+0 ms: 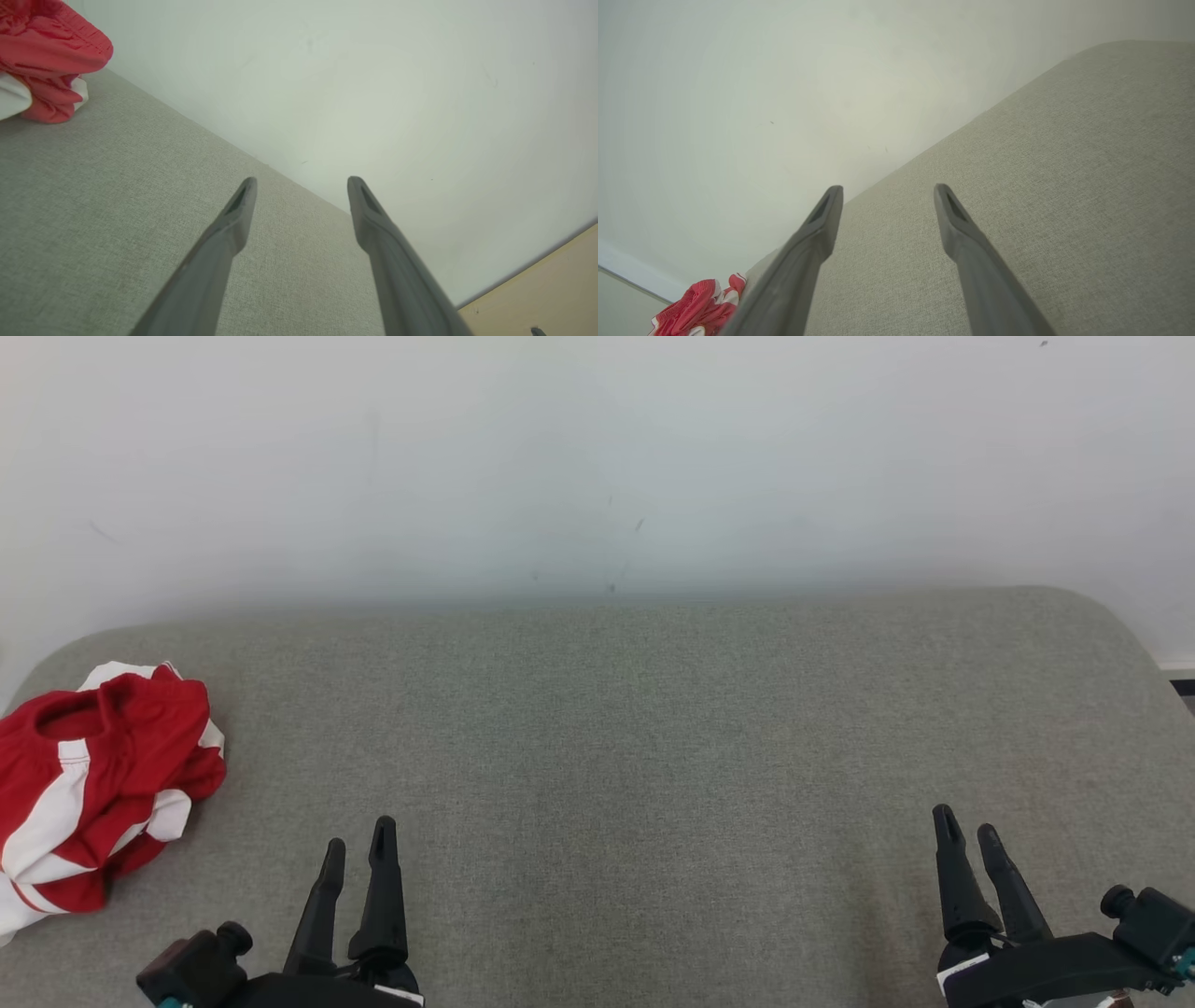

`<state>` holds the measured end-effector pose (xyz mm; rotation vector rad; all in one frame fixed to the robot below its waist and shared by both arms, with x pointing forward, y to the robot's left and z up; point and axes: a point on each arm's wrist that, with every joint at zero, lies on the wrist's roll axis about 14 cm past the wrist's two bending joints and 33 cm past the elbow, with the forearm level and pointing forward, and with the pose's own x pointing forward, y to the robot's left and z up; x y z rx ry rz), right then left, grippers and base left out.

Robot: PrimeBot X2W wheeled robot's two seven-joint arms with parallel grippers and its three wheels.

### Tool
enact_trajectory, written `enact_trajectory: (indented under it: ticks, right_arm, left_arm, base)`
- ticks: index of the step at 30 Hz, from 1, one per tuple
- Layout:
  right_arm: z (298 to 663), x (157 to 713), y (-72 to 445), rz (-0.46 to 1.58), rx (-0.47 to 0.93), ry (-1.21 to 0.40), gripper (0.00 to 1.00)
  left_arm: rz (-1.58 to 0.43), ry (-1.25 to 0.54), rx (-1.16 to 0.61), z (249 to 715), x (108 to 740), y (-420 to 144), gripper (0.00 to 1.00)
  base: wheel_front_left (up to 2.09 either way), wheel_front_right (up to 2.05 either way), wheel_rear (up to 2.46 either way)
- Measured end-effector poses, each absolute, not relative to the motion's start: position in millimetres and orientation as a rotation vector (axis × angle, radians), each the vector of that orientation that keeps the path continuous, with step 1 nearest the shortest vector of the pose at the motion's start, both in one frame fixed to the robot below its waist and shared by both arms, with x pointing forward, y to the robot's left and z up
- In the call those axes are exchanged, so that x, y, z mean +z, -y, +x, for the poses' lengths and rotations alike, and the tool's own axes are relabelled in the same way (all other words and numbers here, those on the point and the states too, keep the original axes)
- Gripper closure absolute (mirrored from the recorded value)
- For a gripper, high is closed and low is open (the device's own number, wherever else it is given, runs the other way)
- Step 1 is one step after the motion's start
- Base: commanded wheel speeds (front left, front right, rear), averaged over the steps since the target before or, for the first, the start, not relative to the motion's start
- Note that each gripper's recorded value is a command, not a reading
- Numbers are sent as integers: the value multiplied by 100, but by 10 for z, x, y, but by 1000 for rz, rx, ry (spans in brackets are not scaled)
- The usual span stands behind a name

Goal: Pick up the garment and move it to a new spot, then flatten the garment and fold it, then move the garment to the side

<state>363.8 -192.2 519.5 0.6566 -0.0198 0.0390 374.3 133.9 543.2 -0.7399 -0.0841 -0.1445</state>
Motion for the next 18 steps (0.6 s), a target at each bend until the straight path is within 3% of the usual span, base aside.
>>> enact_trajectory:
  ticks: [18]
  right_arm:
    - [3542, 5313, 1831, 463, 79, 79, 0]
  left_arm:
    - [-542, 141, -197, 3675, 5557, -1186, 0]
  base:
    - [0, 0, 0]
